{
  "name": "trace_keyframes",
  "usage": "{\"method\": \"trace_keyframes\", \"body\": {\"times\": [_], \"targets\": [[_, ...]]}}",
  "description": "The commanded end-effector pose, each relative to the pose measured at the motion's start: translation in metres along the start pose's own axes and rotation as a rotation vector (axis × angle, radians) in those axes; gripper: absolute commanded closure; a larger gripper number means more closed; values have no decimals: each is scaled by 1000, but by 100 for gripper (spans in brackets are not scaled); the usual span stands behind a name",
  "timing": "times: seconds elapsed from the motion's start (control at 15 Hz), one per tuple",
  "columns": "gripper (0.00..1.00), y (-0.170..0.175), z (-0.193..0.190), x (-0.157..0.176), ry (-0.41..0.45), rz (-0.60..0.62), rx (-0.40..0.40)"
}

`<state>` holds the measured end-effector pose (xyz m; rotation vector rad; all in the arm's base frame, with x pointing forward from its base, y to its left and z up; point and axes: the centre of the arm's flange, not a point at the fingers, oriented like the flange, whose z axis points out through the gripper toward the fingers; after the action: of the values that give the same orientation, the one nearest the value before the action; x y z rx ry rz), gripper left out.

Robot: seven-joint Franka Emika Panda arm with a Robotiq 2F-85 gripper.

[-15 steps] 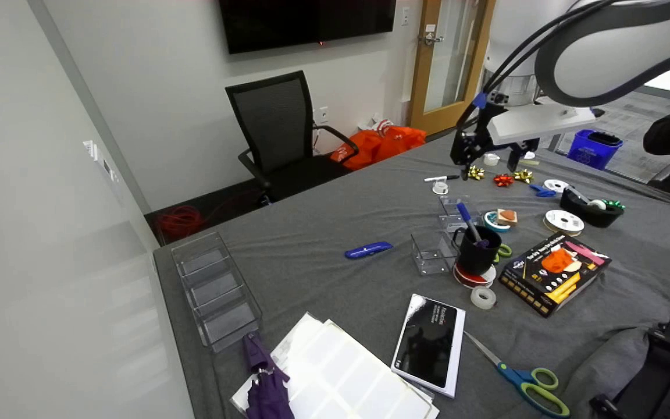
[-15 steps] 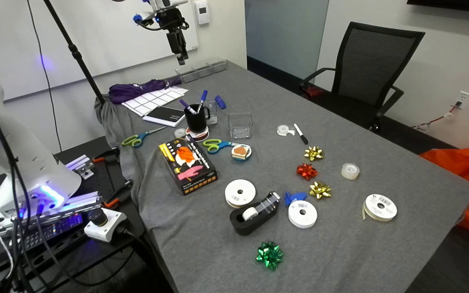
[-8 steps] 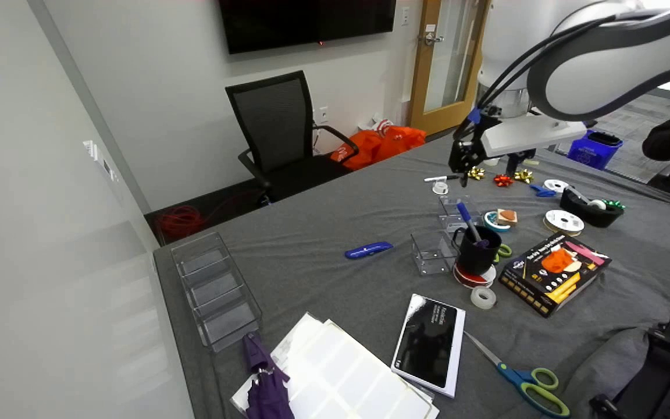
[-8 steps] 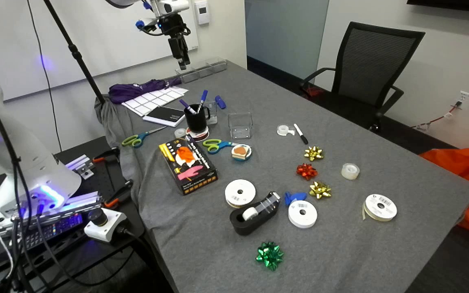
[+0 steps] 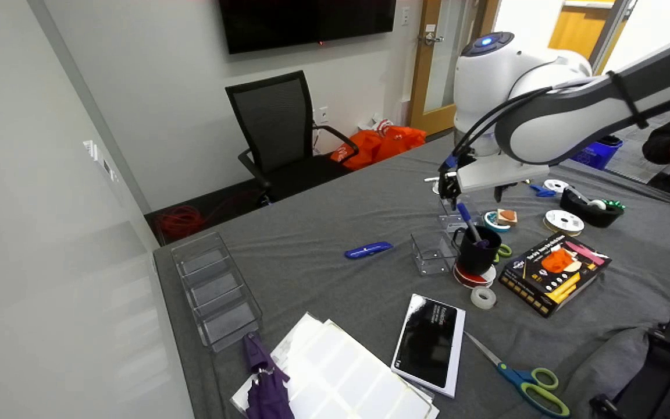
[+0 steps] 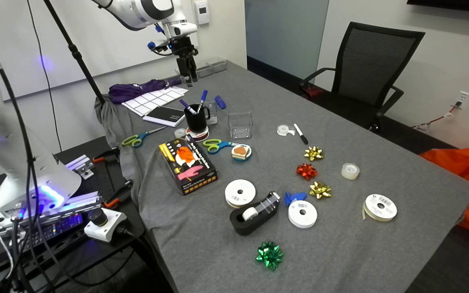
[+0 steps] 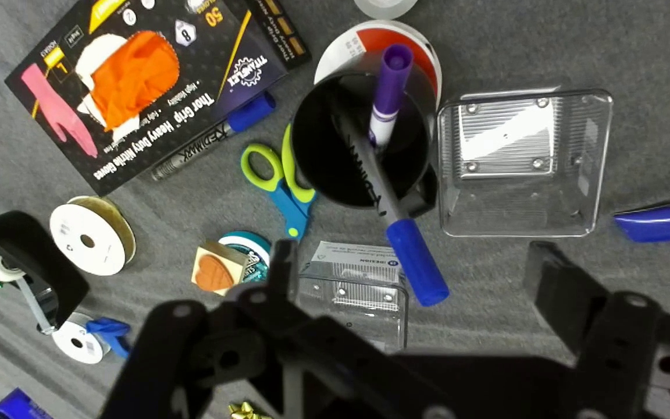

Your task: Put the pen in the container

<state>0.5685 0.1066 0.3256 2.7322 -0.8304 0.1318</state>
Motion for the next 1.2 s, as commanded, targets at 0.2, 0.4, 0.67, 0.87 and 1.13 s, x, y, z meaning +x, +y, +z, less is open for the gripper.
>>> {"method": "trace_keyframes", "body": {"times": [0.2, 0.4, 0.67, 0.87, 1.13], "targets": [[0, -20, 28, 12, 21, 48, -26], [0, -23, 39, 19, 30, 68, -45], [0, -22, 55, 25, 48, 76, -84], [0, -20, 64, 27, 60, 71, -110], [33, -18, 73, 27, 74, 53, -128]]}}
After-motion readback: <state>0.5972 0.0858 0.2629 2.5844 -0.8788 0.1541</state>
